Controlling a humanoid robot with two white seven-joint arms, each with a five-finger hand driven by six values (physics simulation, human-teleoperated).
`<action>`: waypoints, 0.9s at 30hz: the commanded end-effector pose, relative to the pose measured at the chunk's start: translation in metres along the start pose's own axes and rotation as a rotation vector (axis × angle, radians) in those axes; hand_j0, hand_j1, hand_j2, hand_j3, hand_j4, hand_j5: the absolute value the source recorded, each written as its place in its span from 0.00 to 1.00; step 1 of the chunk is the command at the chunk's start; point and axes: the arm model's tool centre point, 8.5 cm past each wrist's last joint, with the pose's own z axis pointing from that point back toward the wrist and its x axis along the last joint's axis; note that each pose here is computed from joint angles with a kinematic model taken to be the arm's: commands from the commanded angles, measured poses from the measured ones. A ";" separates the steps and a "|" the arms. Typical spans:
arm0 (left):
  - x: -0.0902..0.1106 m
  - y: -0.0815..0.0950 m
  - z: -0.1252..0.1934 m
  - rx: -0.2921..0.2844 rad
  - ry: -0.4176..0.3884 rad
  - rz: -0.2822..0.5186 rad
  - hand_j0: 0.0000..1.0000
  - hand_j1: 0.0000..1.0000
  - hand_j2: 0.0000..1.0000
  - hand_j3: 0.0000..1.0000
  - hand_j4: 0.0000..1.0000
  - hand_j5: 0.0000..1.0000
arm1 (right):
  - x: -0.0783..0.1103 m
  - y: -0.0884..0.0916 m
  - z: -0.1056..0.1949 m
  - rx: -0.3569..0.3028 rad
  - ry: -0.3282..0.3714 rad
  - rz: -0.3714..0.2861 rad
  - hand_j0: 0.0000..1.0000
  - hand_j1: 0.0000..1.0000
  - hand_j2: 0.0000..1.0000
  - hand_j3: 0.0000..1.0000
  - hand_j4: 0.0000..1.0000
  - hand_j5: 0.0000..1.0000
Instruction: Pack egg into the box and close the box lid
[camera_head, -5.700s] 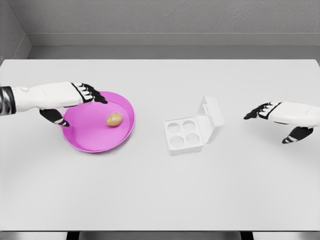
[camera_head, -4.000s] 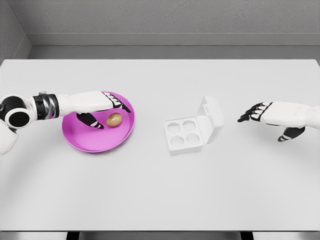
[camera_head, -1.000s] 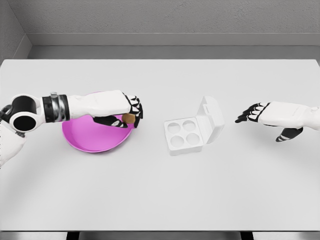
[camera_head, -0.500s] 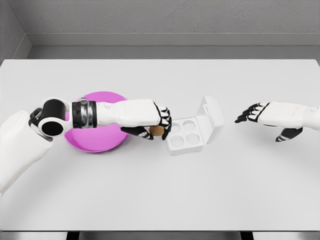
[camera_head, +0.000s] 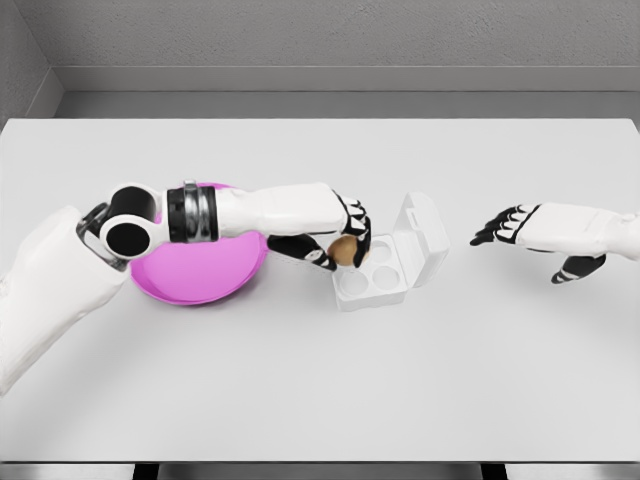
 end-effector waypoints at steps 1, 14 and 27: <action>-0.001 -0.005 -0.006 -0.009 0.024 0.046 0.38 0.38 0.38 0.38 0.38 0.38 | -0.001 -0.001 0.001 -0.002 0.003 -0.004 1.00 1.00 1.00 1.00 1.00 1.00; -0.005 -0.002 -0.011 -0.009 0.113 0.096 0.37 0.37 0.37 0.37 0.37 0.37 | -0.005 0.000 0.003 -0.006 0.015 -0.012 1.00 1.00 1.00 1.00 1.00 1.00; 0.009 -0.002 -0.013 -0.017 0.179 0.197 0.37 0.37 0.37 0.37 0.37 0.37 | -0.005 0.000 0.004 -0.005 0.015 -0.012 1.00 1.00 1.00 1.00 1.00 1.00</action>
